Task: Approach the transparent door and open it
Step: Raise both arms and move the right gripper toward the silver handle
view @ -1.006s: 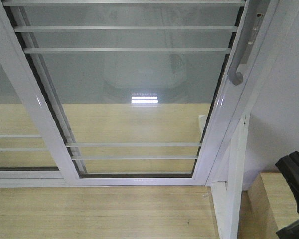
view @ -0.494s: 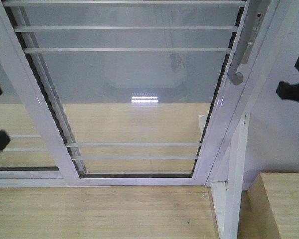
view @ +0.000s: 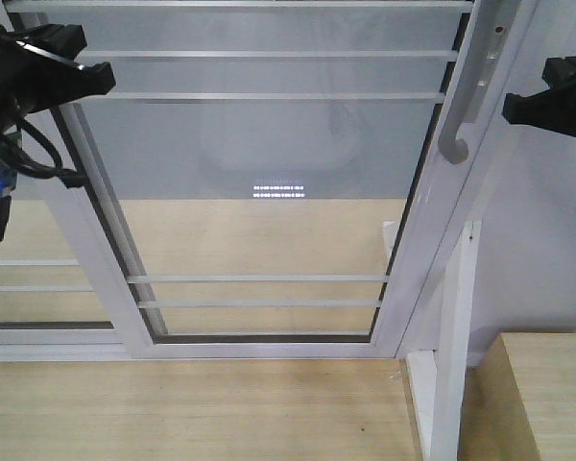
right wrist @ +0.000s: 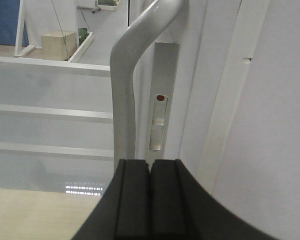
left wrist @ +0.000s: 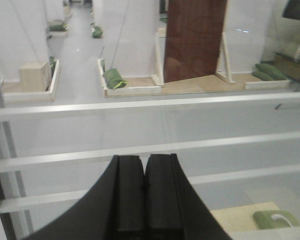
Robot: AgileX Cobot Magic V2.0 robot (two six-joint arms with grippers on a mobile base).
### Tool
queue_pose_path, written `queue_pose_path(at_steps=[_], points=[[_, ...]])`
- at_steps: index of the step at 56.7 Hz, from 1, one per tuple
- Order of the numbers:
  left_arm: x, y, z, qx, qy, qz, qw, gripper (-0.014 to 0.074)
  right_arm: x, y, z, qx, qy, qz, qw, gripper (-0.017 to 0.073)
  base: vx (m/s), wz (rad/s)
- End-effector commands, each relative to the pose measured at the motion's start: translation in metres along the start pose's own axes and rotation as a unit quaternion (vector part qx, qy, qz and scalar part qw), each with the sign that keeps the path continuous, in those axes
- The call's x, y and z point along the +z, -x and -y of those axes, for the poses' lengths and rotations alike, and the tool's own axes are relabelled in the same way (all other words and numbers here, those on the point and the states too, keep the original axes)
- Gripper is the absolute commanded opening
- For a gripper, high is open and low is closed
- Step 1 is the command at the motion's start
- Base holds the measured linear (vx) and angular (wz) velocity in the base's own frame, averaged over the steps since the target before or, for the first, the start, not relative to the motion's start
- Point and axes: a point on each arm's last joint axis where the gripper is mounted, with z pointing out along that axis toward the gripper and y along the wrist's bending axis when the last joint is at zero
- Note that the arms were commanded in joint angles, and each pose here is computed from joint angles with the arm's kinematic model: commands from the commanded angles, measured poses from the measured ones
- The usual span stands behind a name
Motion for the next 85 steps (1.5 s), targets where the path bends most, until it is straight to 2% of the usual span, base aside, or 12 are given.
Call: queue_pose_path(at_steps=[1,19,29,34,39,44,50,61,67,73,85], points=[[-0.004,0.030,-0.001,-0.032,0.009,0.081,0.996,0.0003,-0.006,0.026,0.006,-0.009,-0.023,0.072,0.997,-0.0001,0.00,0.00],[-0.004,0.033,-0.004,-0.015,0.014,0.096,0.995,0.0003,0.001,0.022,0.006,-0.013,-0.027,0.070,0.997,-0.0001,0.00,0.00],[-0.004,0.034,-0.017,0.005,0.037,0.095,0.995,0.0008,0.012,0.015,0.004,-0.055,-0.022,0.065,0.996,0.0000,0.00,0.00],[-0.004,0.033,-0.017,0.034,0.039,0.087,0.995,0.0032,0.016,0.012,0.002,-0.080,-0.015,0.063,0.995,0.0011,0.00,0.00],[-0.002,0.029,-0.018,0.056,0.040,0.074,0.995,0.0074,0.018,0.011,0.001,-0.078,-0.010,0.060,0.995,0.0043,0.00,0.00],[0.002,0.025,-0.018,0.065,0.040,0.062,0.995,0.0134,0.019,0.010,0.000,-0.073,-0.006,0.063,0.995,0.0105,0.00,0.00],[0.006,0.020,-0.018,0.065,0.041,0.055,0.996,0.0235,0.020,0.009,-0.001,-0.066,-0.001,0.061,0.996,0.0231,0.00,0.00],[0.011,0.016,-0.020,0.062,0.044,0.053,0.996,0.0435,0.023,0.011,0.001,-0.050,-0.010,0.085,0.995,0.0547,0.00,0.00],[0.012,0.016,-0.020,0.062,0.046,0.063,0.995,0.0501,0.027,0.012,0.002,-0.039,-0.020,0.104,0.994,0.0680,0.00,0.00],[0.014,0.016,-0.021,0.063,0.048,0.069,0.994,0.0524,0.036,0.005,0.002,-0.038,-0.022,0.104,0.994,0.0729,0.00,0.00],[0.020,0.010,-0.022,0.064,0.050,0.066,0.995,0.0524,0.058,-0.006,-0.001,-0.020,-0.018,0.116,0.993,0.0709,0.00,0.00]])
